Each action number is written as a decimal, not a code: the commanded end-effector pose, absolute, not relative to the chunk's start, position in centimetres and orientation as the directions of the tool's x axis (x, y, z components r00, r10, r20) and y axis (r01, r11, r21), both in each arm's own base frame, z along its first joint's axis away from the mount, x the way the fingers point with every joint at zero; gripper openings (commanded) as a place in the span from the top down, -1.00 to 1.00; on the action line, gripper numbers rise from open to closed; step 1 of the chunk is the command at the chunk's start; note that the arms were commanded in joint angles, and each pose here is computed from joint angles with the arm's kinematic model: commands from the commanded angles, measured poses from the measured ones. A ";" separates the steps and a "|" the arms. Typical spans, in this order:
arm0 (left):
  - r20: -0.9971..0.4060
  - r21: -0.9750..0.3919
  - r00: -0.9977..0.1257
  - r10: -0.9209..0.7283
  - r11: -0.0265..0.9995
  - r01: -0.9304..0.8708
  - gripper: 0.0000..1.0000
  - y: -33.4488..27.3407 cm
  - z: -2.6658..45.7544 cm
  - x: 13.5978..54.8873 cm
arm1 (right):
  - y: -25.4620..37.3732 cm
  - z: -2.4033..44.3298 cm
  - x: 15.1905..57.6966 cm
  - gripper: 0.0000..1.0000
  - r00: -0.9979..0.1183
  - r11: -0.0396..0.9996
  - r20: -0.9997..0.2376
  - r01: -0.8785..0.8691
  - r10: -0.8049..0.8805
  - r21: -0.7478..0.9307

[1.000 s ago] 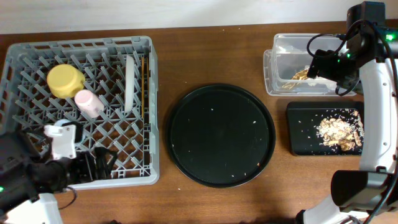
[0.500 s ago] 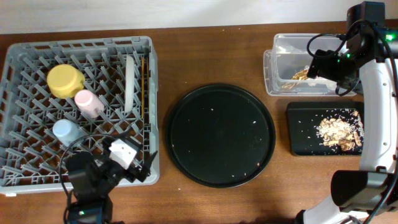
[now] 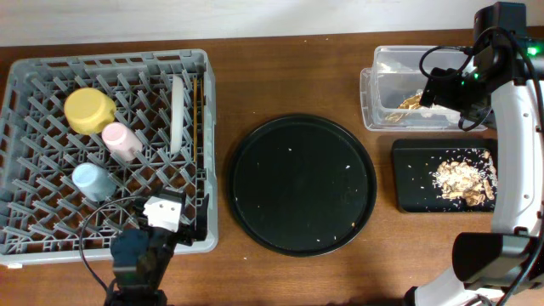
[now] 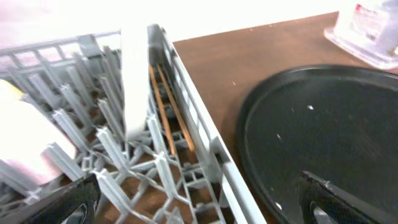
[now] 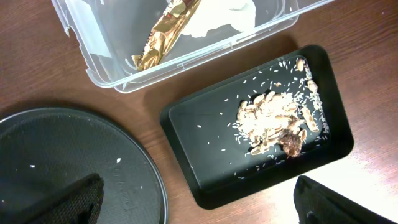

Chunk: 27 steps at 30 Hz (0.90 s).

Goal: Sort waste into correct bins and load items into the dishwasher rack

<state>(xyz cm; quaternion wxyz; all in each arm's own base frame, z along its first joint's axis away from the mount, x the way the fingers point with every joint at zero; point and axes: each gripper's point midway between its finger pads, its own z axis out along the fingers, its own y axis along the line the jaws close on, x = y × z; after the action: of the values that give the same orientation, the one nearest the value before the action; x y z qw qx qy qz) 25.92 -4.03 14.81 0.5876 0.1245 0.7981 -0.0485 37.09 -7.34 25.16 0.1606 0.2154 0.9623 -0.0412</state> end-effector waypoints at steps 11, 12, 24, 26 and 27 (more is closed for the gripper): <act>-0.981 0.021 -0.184 0.056 0.982 0.186 -0.99 -3.3 13.5 24.7 | -7.4 25.9 37.1 -0.97 -0.850 0.905 -0.345 0.425 0.398 -0.004; -0.983 0.025 -0.175 0.056 0.984 0.176 -0.99 -3.1 13.7 24.8 | -7.4 25.9 37.1 -0.97 -0.850 0.905 -0.346 0.425 0.398 -0.004; -0.999 0.052 -0.001 0.052 0.993 0.105 -0.99 -2.0 17.4 24.6 | -7.4 25.9 37.1 -0.98 -0.850 0.905 -0.346 0.425 0.397 -0.004; -0.999 0.052 0.002 0.052 0.993 0.104 -0.99 -2.0 17.5 24.6 | -7.4 25.9 37.1 -0.97 -0.850 0.905 -0.345 0.425 0.397 -0.004; -0.999 0.052 -0.003 0.052 0.994 0.094 -0.99 -1.8 17.4 24.6 | -7.4 25.9 37.1 -0.97 -0.850 0.905 -0.345 0.425 0.397 -0.004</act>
<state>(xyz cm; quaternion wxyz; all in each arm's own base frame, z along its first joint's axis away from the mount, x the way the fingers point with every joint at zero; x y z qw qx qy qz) 24.56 -2.12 17.53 0.7027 0.0625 0.7084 -0.0191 37.09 -7.34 25.16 0.1606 0.2154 0.9623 -0.0412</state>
